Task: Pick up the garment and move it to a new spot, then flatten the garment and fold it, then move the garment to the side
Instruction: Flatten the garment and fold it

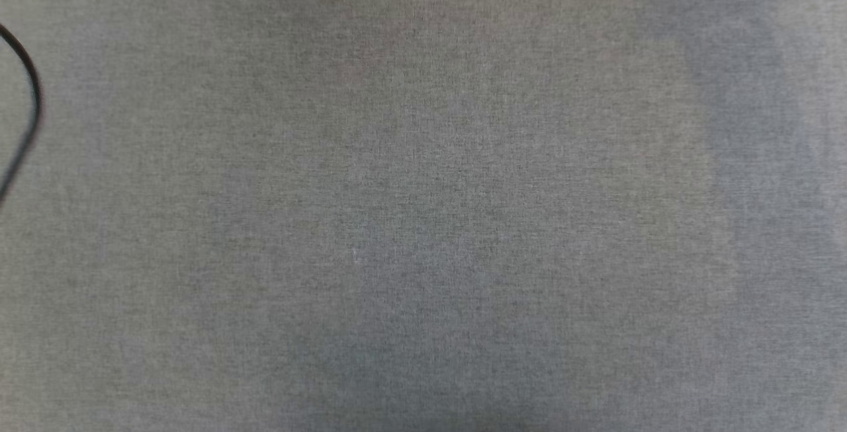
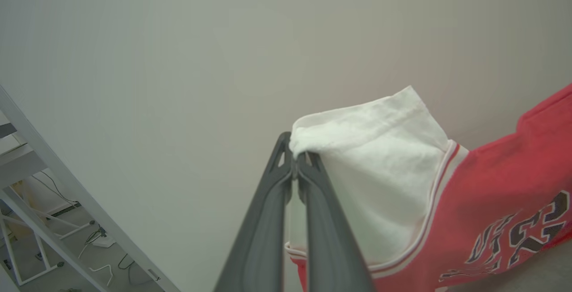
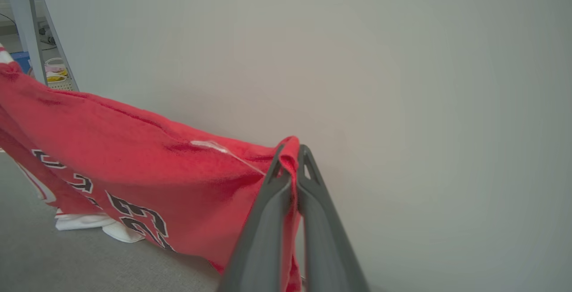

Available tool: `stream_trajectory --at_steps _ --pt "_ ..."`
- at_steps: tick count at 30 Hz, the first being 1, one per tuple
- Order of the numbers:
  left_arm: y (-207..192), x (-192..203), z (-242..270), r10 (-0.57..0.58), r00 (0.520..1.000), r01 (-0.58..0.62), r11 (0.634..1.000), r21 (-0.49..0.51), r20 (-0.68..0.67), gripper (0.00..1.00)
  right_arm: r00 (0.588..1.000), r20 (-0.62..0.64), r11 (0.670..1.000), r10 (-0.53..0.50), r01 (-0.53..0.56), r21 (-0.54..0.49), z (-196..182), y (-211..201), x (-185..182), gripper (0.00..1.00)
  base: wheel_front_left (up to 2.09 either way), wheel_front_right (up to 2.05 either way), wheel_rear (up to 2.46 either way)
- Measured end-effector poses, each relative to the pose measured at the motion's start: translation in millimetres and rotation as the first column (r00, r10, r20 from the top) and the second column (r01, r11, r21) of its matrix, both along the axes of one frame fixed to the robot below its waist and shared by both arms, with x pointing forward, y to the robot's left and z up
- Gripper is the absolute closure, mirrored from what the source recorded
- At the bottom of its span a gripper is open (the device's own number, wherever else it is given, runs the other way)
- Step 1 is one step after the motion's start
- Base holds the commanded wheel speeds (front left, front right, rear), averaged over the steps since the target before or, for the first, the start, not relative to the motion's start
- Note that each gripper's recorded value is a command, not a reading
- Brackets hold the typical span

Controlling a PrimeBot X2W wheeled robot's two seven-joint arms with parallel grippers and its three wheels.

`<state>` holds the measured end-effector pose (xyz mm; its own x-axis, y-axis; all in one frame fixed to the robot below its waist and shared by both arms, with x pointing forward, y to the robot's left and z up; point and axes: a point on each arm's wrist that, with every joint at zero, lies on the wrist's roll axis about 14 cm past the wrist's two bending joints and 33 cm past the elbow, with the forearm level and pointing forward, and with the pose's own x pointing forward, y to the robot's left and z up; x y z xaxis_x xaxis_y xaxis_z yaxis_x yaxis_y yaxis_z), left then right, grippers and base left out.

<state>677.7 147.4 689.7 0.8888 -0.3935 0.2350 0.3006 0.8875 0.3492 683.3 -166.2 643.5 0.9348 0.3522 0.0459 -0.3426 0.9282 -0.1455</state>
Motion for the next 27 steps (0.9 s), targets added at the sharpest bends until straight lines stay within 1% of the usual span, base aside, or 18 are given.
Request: stream_trajectory --at_steps 2,7,11,13,15,18,21,23,26,27 --pt "3.3 -7.9 -22.4 0.003 0.999 -0.002 1.000 0.012 -0.043 1.00 0.999 -0.041 1.000 0.021 -0.021 -0.003 -20.0 6.0 -10.0 1.00 0.00 0.00 0.00" --pt "17.5 -43.8 -74.3 0.023 0.990 -0.029 0.999 -0.040 -0.141 1.00 0.985 -0.158 0.997 0.073 -0.072 0.012 -72.0 18.0 -48.3 1.00 0.00 0.00 0.00" --pt "31.9 -88.7 -119.1 0.058 0.968 -0.076 0.995 -0.064 -0.246 1.00 0.956 -0.273 0.994 0.111 -0.113 0.009 -117.5 23.2 -94.5 1.00 0.00 0.00 0.00" --pt "35.8 -109.5 -134.3 0.071 0.957 -0.093 0.993 -0.066 -0.280 1.00 0.946 -0.305 0.993 0.114 -0.114 0.017 -130.4 20.3 -112.4 1.00 0.00 0.00 0.00" --pt "38.5 -139.0 -155.0 0.083 0.940 -0.110 0.992 -0.063 -0.331 1.00 0.926 -0.358 0.993 0.117 -0.118 0.020 -147.9 16.5 -137.1 1.00 0.00 0.00 0.00" --pt "35.9 -184.4 -184.5 0.090 0.906 -0.128 0.990 -0.065 -0.414 1.00 0.901 -0.416 0.992 0.124 -0.125 0.026 -168.5 12.4 -172.0 1.00 0.00 0.00 0.00" --pt "31.4 -235.4 -213.0 0.096 0.856 -0.158 0.984 -0.081 -0.507 1.00 0.873 -0.468 0.990 0.136 -0.132 0.041 -185.5 11.0 -208.3 1.00 0.00 0.00 0.00" --pt "32.1 -262.0 -224.0 0.108 0.829 -0.186 0.978 -0.089 -0.548 1.00 0.857 -0.497 0.991 0.136 -0.126 0.054 -193.6 8.2 -228.2 1.00 0.00 0.00 0.00" --pt "28.3 -303.3 -243.1 0.104 0.775 -0.214 0.971 -0.103 -0.624 1.00 0.834 -0.536 0.991 0.130 -0.119 0.055 -207.3 1.9 -259.5 1.00 0.00 0.00 0.00" --pt "21.6 -340.4 -257.4 0.089 0.732 -0.213 0.972 -0.102 -0.675 1.00 0.812 -0.571 0.993 0.120 -0.093 0.077 -218.8 -4.2 -288.8 1.00 0.00 0.00 0.00"
